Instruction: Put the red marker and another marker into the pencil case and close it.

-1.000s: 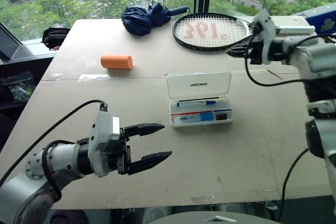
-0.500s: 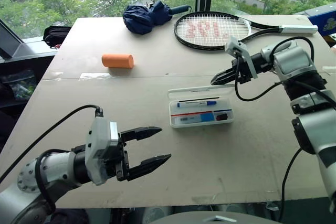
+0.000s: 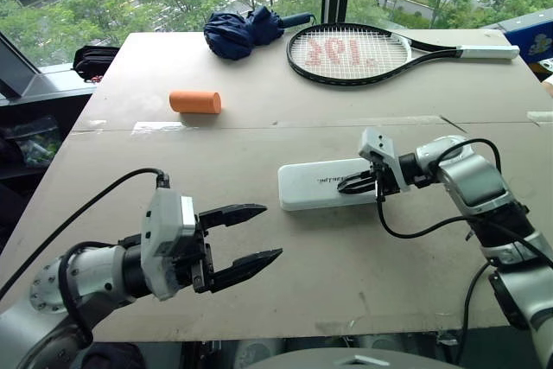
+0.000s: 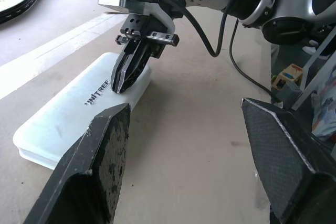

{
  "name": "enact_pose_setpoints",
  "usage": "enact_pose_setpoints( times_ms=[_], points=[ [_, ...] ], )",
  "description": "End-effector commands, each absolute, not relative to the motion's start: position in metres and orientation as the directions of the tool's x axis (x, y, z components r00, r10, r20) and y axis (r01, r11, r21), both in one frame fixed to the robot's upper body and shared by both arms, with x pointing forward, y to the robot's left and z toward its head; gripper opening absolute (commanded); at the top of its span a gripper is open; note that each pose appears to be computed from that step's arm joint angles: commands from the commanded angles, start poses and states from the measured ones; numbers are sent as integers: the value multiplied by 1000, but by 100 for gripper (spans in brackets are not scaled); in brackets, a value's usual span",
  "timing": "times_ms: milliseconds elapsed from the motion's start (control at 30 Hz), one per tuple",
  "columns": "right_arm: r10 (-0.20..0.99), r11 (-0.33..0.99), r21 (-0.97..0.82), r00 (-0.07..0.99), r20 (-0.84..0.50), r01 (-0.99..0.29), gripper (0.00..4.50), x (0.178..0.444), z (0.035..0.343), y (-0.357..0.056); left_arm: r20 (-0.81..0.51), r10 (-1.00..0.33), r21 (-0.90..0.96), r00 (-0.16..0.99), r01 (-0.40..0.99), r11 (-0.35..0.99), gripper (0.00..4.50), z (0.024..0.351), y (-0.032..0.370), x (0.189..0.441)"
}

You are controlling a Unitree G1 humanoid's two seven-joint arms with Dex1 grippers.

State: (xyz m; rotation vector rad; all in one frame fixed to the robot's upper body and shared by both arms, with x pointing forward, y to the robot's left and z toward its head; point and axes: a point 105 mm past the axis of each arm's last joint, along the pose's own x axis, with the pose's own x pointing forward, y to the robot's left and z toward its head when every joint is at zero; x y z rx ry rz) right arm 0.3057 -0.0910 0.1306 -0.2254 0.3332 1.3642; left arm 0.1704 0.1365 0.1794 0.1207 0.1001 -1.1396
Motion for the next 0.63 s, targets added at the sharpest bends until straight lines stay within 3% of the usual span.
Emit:
enact_pose_setpoints(
  times_ms=[33, 67, 167, 433, 467, 633],
  points=[
    [967, 225, -212, 245, -73, -951, 2, 280, 199, -112, -170, -850, 41, 498, 866, 499, 339, 169, 147, 178],
    [948, 265, -252, 299, -109, -931, 2, 277, 194, -122, -185, -840, 38, 511, 858, 513, 339, 165, 152, 179],
    [896, 326, -290, 392, -209, -900, 81, 263, 176, -145, -216, -823, 14, 526, 844, 536, 339, 156, 168, 179],
    [745, 507, -283, 579, -331, -814, 428, 203, 153, -222, -316, -751, 25, 580, 796, 604, 339, 137, 217, 171],
    [734, 528, -283, 597, -324, -801, 449, 197, 154, -229, -324, -749, 27, 578, 797, 603, 339, 137, 219, 169],
    [679, 577, -268, 636, -367, -771, 449, 172, 147, -253, -358, -764, -5, 536, 818, 576, 339, 132, 222, 164]
  ],
)
